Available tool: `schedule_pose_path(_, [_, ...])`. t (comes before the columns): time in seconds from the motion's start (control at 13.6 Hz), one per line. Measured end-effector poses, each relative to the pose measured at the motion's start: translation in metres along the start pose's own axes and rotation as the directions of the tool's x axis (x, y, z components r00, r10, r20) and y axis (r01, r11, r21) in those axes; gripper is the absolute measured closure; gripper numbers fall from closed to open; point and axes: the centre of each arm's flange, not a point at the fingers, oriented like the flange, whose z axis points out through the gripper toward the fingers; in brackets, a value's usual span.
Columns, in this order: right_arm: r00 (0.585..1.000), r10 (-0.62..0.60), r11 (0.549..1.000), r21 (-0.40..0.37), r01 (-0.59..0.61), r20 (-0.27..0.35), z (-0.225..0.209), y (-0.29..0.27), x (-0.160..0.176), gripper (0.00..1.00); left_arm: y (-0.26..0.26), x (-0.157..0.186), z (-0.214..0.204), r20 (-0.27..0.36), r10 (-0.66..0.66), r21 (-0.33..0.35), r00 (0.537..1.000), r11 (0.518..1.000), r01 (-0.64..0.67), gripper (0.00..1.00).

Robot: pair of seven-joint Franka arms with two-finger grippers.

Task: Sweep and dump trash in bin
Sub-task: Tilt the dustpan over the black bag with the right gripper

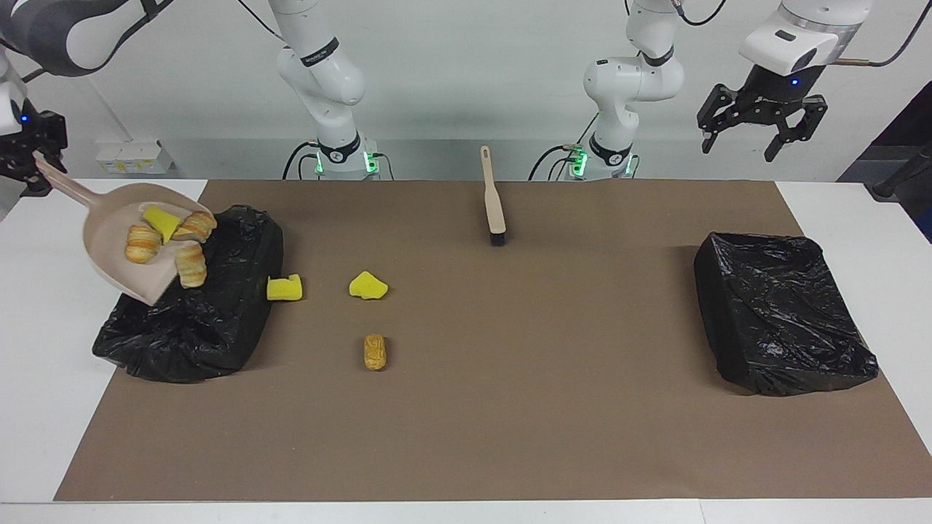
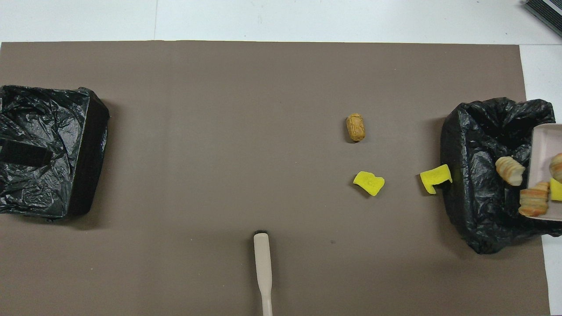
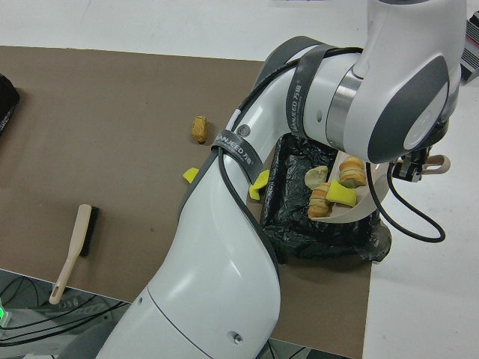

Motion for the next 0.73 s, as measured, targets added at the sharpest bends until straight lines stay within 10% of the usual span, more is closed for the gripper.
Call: schedule_pose_path(0.73, [0.943, -0.147, 0.989, 0.014, 0.150, 0.299, -0.047, 0.007, 0.081, 0.67, -0.004, -0.001, 0.001, 0.001, -0.007, 0.000, 1.000, 1.000, 0.007, 0.00])
